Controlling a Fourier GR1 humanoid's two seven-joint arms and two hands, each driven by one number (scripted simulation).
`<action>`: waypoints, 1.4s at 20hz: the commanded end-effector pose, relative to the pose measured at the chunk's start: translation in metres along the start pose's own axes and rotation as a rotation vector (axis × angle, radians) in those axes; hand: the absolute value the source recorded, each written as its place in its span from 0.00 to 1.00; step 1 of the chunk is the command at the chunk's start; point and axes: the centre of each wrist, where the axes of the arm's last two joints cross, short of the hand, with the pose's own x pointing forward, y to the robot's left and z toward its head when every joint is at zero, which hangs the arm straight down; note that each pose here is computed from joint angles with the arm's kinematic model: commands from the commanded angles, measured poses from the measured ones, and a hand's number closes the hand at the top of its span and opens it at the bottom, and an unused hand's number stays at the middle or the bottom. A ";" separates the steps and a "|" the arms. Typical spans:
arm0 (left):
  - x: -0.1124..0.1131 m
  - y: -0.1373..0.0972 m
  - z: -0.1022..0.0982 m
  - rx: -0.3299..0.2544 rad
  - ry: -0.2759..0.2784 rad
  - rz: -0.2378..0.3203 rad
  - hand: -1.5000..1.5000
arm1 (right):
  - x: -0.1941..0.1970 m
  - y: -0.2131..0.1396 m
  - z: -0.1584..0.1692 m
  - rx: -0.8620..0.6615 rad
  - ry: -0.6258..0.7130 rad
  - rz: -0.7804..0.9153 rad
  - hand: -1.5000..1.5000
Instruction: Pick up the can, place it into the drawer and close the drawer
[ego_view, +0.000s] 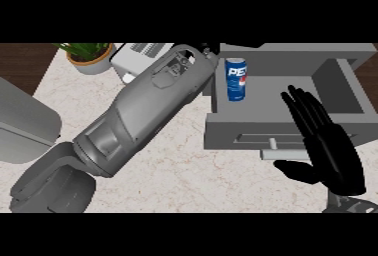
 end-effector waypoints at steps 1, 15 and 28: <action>-0.002 0.010 0.001 0.004 -0.003 -0.015 0.00 | -0.010 0.027 -0.018 -0.021 0.035 0.033 0.00; 0.010 0.090 -0.008 0.008 0.022 -0.019 0.00 | -0.047 0.093 -0.056 -0.021 0.117 0.119 0.00; -0.005 0.122 0.006 -0.009 0.047 -0.018 0.00 | -0.059 0.112 -0.107 -0.151 0.141 0.201 0.00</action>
